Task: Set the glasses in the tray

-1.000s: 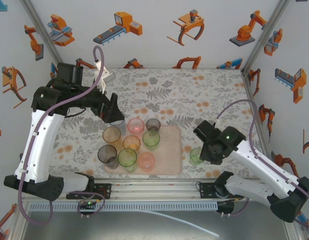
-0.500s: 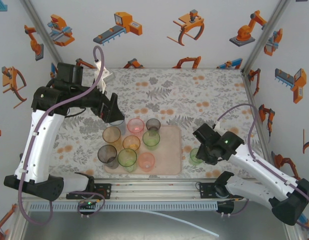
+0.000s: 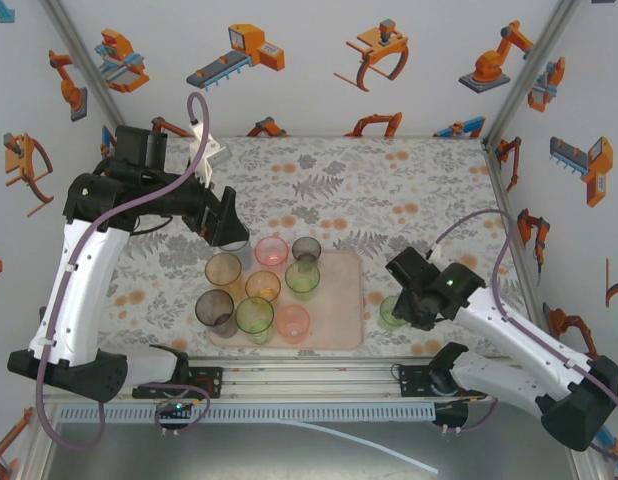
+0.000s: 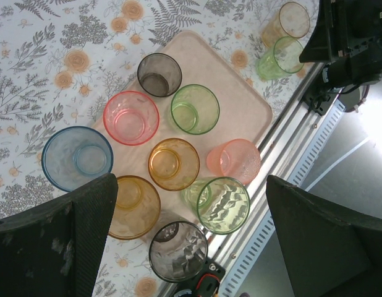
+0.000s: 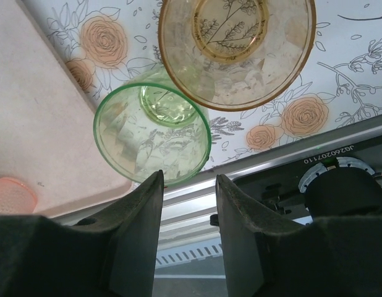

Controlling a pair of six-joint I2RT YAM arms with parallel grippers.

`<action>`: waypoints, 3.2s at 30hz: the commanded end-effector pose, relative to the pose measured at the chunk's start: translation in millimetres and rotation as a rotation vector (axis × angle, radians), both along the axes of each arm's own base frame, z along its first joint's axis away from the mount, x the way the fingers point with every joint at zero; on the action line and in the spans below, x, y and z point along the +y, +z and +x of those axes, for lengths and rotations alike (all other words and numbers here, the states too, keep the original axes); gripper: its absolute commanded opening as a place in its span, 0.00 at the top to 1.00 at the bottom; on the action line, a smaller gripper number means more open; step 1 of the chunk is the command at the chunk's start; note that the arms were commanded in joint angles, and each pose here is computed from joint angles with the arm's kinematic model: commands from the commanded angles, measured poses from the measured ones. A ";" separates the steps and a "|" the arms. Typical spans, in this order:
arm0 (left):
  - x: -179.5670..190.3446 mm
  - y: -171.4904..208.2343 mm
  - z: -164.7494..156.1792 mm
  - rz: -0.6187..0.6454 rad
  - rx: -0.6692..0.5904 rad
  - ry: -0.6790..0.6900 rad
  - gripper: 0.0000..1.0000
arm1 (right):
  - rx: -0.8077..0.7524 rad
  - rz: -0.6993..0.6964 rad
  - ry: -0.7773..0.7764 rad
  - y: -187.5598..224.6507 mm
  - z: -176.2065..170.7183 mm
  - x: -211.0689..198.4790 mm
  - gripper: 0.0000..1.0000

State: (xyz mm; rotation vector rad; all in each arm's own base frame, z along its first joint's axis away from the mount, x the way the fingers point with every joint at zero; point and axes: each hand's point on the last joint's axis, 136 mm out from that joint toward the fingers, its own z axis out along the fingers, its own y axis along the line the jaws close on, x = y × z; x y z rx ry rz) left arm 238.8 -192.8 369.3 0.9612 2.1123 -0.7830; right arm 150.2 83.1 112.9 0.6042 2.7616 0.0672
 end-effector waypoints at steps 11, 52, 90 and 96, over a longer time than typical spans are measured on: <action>-1.0 4.0 -6.7 -0.010 -0.020 -0.023 0.03 | 0.024 -0.028 -0.009 -17.6 6.2 -1.2 0.62; -0.3 3.6 -6.8 -0.007 -0.025 -0.020 0.03 | 0.062 -0.040 0.020 -26.1 1.8 -2.9 0.92; -1.1 5.0 -1.5 -0.009 -0.025 -0.009 0.03 | -0.013 -0.008 0.118 30.2 33.8 28.2 0.95; -1.3 6.7 -2.5 -0.013 -0.028 -0.010 0.03 | -0.023 -0.006 0.151 36.0 39.4 42.0 0.94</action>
